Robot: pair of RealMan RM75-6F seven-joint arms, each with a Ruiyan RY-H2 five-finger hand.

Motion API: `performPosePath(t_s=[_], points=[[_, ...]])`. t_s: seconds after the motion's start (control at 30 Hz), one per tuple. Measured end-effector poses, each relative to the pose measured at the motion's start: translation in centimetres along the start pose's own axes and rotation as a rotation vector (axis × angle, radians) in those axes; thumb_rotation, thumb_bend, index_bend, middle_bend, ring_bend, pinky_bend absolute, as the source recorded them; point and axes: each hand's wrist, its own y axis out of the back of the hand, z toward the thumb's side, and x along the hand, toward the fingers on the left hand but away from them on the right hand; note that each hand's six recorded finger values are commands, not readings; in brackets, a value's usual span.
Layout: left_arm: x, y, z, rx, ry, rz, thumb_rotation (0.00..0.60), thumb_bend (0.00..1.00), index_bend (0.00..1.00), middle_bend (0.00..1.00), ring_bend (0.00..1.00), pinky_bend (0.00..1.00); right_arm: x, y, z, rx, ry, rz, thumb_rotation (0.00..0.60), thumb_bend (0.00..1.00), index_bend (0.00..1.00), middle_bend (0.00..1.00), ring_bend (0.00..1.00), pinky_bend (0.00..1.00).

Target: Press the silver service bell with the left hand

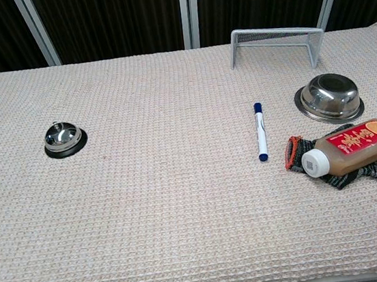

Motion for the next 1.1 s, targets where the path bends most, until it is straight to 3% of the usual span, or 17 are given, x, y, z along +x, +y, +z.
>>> performPosePath(t_s=[0.57, 0.73, 0.87, 1.1], points=[[0.2, -0.8, 0.1, -0.001, -0.005, -0.032, 0.588, 0.0, 0.0, 0.0, 0.0, 0.05, -0.2, 0.0, 0.0, -0.015, -0.002, 0.004, 0.6, 0.29, 0.0, 0.0, 0.0, 0.0], [0.9, -1.2, 0.9, -0.024, -0.033, -0.053, 0.494, 0.0, 0.0, 0.0, 0.0, 0.05, 0.0, -0.4, -0.1, -0.014, 0.003, 0.024, 0.6, 0.29, 0.0, 0.0, 0.0, 0.0], [2.4, -2.0, 2.2, -0.04, -0.079, -0.079, 0.495, 0.0, 0.0, 0.0, 0.0, 0.05, 0.1, -0.6, -0.3, 0.001, 0.004, 0.036, 0.6, 0.29, 0.0, 0.0, 0.0, 0.0], [6.6, -5.2, 7.7, -0.068, -0.21, -0.151, 0.502, 0.0, 0.0, 0.0, 0.0, 0.05, -0.1, -0.7, -0.2, -0.006, -0.001, 0.036, 0.6, 0.29, 0.0, 0.0, 0.0, 0.0]])
